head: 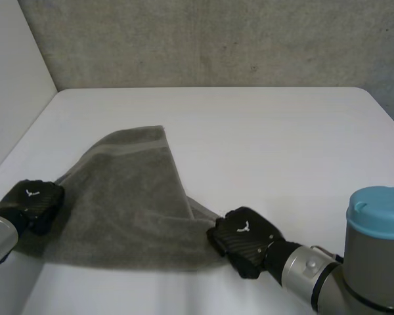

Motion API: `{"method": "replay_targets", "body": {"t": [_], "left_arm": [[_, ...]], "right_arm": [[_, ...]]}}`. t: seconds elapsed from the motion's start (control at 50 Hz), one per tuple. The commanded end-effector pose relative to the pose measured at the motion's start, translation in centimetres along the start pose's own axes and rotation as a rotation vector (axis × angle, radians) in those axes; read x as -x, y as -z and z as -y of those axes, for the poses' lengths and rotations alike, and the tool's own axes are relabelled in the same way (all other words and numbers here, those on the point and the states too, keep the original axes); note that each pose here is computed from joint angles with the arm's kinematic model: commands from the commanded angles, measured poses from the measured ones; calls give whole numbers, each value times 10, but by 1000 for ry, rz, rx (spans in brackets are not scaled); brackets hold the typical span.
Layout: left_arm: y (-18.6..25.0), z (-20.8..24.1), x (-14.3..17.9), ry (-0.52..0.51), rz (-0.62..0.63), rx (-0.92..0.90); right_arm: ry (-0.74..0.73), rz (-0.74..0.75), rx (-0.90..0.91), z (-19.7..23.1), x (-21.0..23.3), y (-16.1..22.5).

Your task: Fold the towel.

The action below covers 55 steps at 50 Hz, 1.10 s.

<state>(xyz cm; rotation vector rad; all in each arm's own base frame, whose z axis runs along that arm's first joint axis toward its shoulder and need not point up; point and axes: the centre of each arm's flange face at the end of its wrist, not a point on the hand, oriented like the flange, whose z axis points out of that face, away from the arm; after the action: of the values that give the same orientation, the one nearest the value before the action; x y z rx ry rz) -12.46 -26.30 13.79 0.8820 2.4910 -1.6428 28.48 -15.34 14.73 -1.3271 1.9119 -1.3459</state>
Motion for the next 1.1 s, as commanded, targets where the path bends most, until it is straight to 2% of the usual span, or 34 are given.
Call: {"method": "replay_targets", "body": {"t": [0.02, 0.1, 0.14, 0.2, 0.3, 0.42, 0.52, 0.66, 0.8, 0.84, 0.86, 0.9, 0.96, 1.0, 1.1], "left_arm": [[32, 26, -28, 43, -131, -2], [46, 49, -42, 81, -174, -89], [65, 78, -47, 116, -181, -210], [79, 99, -46, 164, -178, -299], [86, 113, -49, 230, -211, -347], [89, 112, -66, 248, -280, -335], [88, 99, -86, 245, -352, -281], [82, 89, -89, 242, -345, -291], [78, 83, -91, 177, -322, -331], [77, 73, -95, 108, -317, -318], [77, 73, -95, 108, -317, -318], [74, 62, -100, 24, -320, -298], [71, 55, -104, -18, -325, -285], [66, 44, -114, -94, -353, -260], [57, 28, -129, -172, -384, -223]], "right_arm": [[19, -142, -69, 26, -43, -1], [35, -192, -111, 42, -62, -1], [39, -218, -124, 54, -77, -2], [43, -226, -131, 62, -86, -7], [46, -289, -127, 70, -108, -17], [59, -401, -128, 76, -136, -31], [46, -524, -82, 67, -177, -52], [58, -590, 31, 48, -192, -61], [41, -571, 55, 41, -181, -59], [41, -564, 52, 43, -176, -54], [41, -564, 52, 43, -175, -54], [44, -557, 42, 43, -172, -51], [44, -551, 39, 42, -170, -51], [44, -551, 36, 41, -168, -49], [43, -548, 39, 33, -165, -51]]}}
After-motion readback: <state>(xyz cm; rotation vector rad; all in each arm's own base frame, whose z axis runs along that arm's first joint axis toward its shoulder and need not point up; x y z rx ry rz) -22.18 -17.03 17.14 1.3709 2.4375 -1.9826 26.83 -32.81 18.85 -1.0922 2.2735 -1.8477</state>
